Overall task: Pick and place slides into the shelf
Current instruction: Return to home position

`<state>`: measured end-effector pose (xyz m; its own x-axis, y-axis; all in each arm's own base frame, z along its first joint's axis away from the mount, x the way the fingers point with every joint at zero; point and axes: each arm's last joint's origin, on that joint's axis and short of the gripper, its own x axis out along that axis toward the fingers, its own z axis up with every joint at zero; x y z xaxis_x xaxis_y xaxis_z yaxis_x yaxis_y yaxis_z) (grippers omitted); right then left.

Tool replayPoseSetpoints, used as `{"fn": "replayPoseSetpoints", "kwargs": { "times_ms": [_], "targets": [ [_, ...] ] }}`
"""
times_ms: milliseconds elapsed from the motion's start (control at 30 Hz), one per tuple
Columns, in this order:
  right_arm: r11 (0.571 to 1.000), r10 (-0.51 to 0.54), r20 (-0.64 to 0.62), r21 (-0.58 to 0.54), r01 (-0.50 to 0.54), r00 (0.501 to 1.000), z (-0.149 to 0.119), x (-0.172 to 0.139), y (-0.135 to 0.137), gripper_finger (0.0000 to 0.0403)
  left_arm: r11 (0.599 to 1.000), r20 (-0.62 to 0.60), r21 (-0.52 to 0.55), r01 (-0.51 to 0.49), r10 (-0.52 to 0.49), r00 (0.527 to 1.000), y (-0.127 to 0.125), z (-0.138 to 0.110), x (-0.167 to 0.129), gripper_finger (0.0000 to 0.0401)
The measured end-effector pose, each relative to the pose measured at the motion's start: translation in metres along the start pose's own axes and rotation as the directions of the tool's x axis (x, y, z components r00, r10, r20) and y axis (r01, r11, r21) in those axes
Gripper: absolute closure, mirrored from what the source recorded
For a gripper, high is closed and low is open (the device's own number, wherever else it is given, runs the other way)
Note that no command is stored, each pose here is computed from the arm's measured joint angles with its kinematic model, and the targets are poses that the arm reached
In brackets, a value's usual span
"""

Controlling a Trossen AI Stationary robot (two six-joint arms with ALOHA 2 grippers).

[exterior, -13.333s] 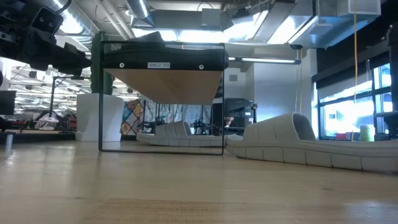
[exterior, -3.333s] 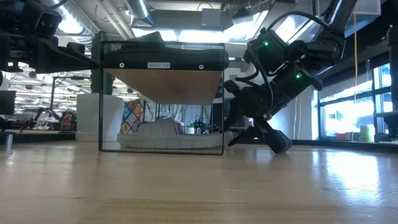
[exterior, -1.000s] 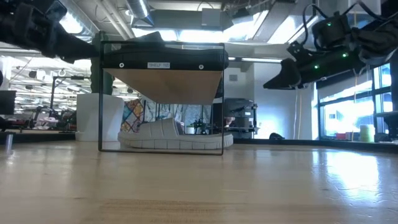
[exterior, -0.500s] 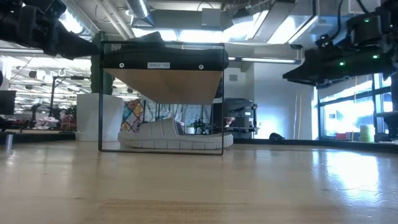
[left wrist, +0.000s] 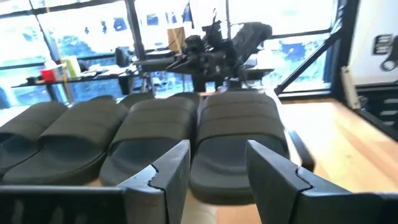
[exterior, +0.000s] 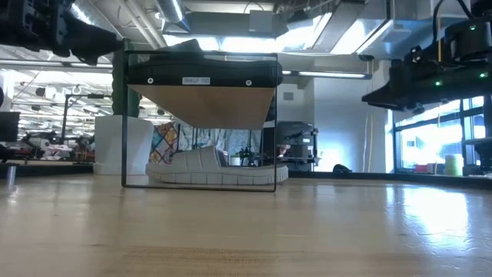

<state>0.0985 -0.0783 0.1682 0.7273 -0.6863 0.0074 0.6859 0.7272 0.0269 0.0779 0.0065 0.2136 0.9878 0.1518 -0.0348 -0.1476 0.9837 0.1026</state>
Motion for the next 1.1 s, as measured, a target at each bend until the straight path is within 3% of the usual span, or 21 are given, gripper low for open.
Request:
{"fn": "replayPoseSetpoints", "kwargs": {
  "times_ms": [167,433,1100],
  "targets": [
    [1.0,-0.001,0.026,0.003,0.001,1.0,0.003,-0.003,0.0,0.0237,0.999,0.038,-0.005,0.045,-0.045,0.998,-0.002,-0.004,0.004,0.0254],
    [1.0,-0.001,0.034,0.028,0.0,0.999,0.004,-0.003,0.0,0.0237,0.998,0.031,-0.045,0.047,-0.046,0.998,-0.004,-0.019,0.01,0.0254],
    [0.999,0.0,0.002,0.05,0.0,1.0,0.001,-0.004,0.0,0.0237,0.998,0.064,-0.026,0.063,-0.062,0.996,-0.009,-0.045,0.02,0.0254]
  ]
}}
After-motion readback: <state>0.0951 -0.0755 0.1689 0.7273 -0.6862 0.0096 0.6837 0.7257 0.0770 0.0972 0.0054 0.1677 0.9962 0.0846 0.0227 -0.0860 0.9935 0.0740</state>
